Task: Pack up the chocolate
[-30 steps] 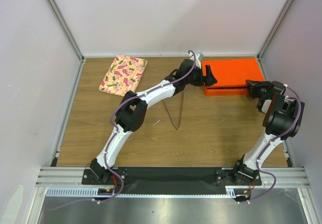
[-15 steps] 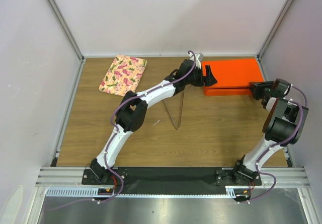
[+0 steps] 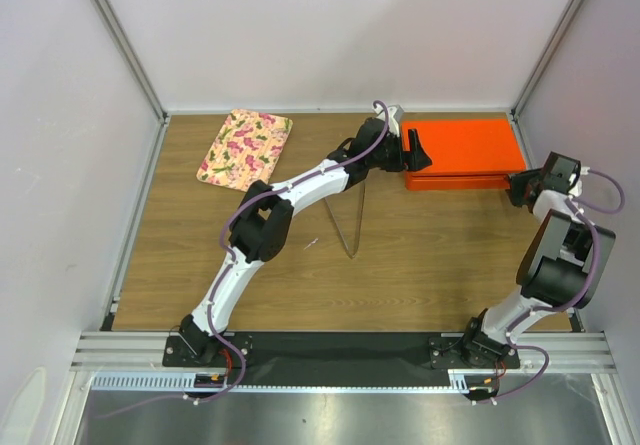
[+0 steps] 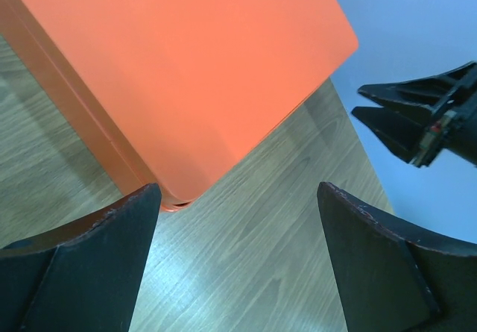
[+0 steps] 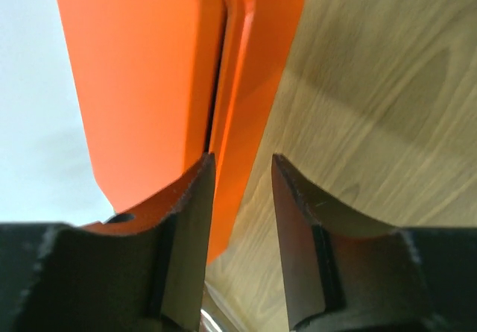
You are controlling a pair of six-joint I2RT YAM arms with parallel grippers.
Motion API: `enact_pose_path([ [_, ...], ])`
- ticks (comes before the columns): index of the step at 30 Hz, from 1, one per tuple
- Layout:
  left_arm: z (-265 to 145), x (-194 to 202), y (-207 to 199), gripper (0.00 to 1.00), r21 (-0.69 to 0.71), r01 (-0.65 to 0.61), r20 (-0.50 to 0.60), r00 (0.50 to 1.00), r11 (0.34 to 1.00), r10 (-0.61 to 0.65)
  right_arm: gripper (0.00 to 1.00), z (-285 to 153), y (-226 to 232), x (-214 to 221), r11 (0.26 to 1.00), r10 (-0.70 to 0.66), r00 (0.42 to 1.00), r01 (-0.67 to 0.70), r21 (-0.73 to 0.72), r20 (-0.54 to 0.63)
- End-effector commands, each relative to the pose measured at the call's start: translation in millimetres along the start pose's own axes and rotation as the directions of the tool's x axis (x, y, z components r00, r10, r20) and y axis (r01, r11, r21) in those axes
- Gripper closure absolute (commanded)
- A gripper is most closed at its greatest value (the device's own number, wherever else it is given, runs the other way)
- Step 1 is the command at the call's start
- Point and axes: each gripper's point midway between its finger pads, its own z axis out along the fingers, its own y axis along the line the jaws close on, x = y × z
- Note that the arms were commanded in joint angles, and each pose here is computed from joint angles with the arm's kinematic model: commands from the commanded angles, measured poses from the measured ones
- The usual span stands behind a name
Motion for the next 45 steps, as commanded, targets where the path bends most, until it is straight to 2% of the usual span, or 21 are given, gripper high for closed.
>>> enact_pose_path([
  [1, 2, -12, -11, 0.08, 0.007, 0.007, 0.033, 0.999, 1.0, -0.007, 0.57, -13, 26, -8, 0.992, -0.126, 0.99, 0.126, -0.003, 0.069],
  [6, 6, -12, -2, 0.08, -0.009, 0.034, 0.037, 0.999, 0.999, -0.034, 0.5, -9, 54, -17, 0.972, -0.23, 0.968, 0.234, -0.025, 0.102],
  [13, 12, -6, 0, 0.09, 0.02, 0.046, 0.018, 0.999, 0.999, -0.047, 0.48, 19, 46, -11, 0.981, -0.188, 0.982, 0.187, 0.047, 0.026],
  [19, 14, 4, 13, 0.08, -0.028, 0.033, -0.006, 0.999, 0.999, -0.033, 0.47, 29, 43, -8, 0.981, -0.18, 0.984, 0.179, 0.079, 0.012],
  [26, 16, 13, 15, 0.09, -0.021, 0.053, -0.03, 0.998, 0.998, -0.053, 0.48, 47, 39, 0, 0.982, -0.171, 0.985, 0.17, 0.079, 0.015],
  [32, 15, 13, 14, 0.09, -0.014, 0.05, -0.037, 0.998, 0.999, -0.051, 0.63, 47, 31, 6, 0.99, -0.125, 0.992, 0.123, 0.072, 0.012],
  [35, 12, 14, 11, 0.1, -0.01, 0.047, -0.043, 0.998, 0.999, -0.048, 0.77, 45, 20, 7, 0.993, -0.088, 0.996, 0.086, 0.083, 0.02],
  [39, 8, 17, 12, 0.1, -0.015, 0.045, -0.045, 0.998, 0.999, -0.045, 0.89, 45, 10, 8, 0.991, -0.075, 0.997, 0.073, 0.115, 0.011],
  [45, 7, 20, 13, 0.11, -0.02, 0.056, -0.054, 0.997, 0.998, -0.057, 0.92, 38, -2, 11, 0.986, -0.064, 0.998, 0.063, 0.154, 0.001],
])
